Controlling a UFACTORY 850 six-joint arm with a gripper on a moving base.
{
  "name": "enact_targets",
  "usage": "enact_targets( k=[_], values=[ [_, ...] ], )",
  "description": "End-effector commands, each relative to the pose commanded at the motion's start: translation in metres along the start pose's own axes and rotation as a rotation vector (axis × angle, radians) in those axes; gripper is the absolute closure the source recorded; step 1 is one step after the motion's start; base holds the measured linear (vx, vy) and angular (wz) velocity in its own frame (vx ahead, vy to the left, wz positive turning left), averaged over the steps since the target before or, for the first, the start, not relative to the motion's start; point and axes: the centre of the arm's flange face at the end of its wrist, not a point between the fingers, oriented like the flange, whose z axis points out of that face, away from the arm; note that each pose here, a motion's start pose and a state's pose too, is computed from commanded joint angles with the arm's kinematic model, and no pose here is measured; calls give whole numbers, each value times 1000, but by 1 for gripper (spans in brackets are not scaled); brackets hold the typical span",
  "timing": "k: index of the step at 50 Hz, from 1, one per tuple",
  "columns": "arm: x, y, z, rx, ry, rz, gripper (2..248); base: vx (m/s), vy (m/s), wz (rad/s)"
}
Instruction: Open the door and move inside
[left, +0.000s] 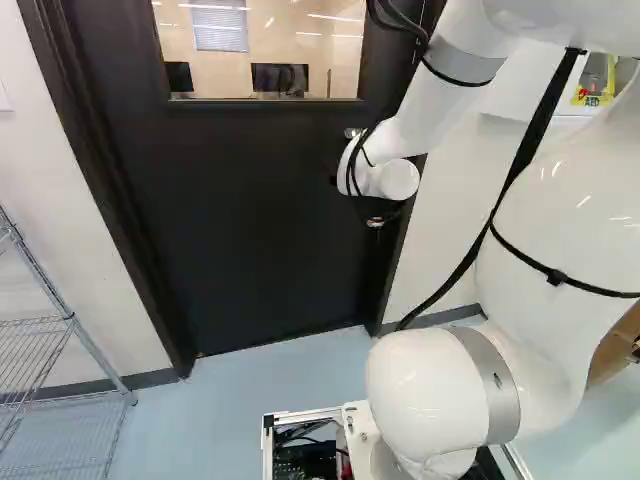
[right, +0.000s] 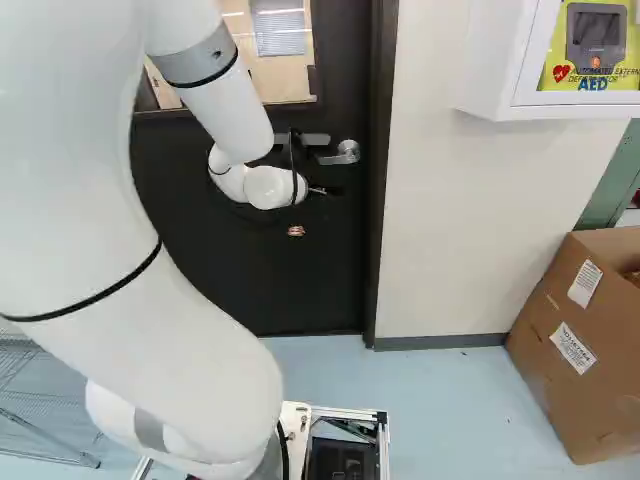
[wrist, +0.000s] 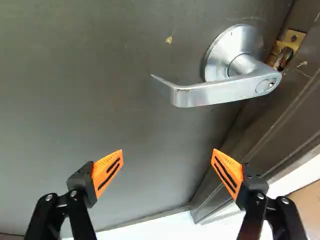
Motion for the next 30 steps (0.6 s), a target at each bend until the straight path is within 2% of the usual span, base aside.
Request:
enact_targets(
  k=[30],
  values=[
    [10,-17,29,-114,-6,234,3,0,0,0]
  ],
)
